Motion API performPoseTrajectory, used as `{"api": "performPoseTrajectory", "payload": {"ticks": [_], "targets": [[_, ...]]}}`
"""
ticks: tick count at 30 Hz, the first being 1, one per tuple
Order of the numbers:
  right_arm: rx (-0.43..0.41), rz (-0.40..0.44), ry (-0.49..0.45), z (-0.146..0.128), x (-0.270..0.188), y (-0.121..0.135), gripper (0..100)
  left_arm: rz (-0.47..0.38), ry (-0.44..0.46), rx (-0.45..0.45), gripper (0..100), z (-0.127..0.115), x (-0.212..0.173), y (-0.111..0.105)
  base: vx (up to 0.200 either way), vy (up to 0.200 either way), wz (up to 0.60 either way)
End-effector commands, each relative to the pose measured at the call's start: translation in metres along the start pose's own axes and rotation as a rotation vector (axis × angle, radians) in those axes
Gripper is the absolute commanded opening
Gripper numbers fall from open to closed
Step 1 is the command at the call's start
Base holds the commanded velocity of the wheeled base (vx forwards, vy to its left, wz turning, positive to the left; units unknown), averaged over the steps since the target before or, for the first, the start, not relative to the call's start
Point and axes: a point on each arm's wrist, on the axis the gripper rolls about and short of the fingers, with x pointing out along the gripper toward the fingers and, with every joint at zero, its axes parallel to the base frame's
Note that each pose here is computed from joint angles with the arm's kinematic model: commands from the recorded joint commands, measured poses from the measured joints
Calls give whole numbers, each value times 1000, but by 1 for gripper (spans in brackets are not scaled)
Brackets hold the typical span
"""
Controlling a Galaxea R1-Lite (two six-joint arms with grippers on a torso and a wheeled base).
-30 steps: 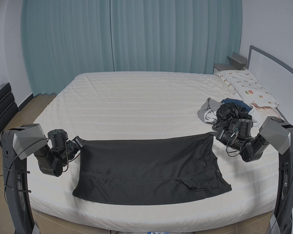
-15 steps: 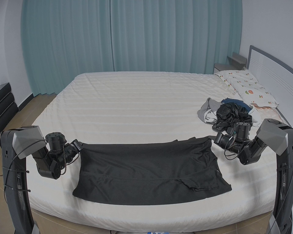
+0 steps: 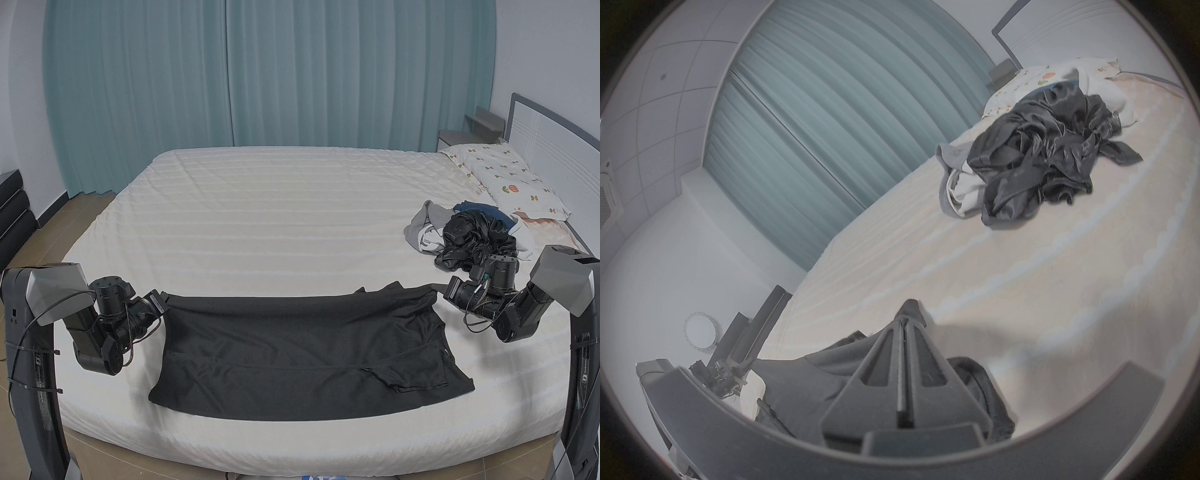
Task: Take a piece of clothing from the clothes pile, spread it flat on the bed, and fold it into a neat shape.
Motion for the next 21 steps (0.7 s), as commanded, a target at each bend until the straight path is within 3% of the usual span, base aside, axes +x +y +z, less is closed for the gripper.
{"api": "performPoseTrajectory", "payload": {"ticks": [1,10,21], "targets": [[-6,10,-34,8,-3,1,0,-18,-2,12,0,-4,-1,-2,0,0,0],[-7,16,-22,2,7,-1,0,-16,-5,14,0,-13,13,6,0,0,0],[5,-9,-4,0,-8,-2,0,-27,-14,17,0,-17,0,7,0,0,0]]}}
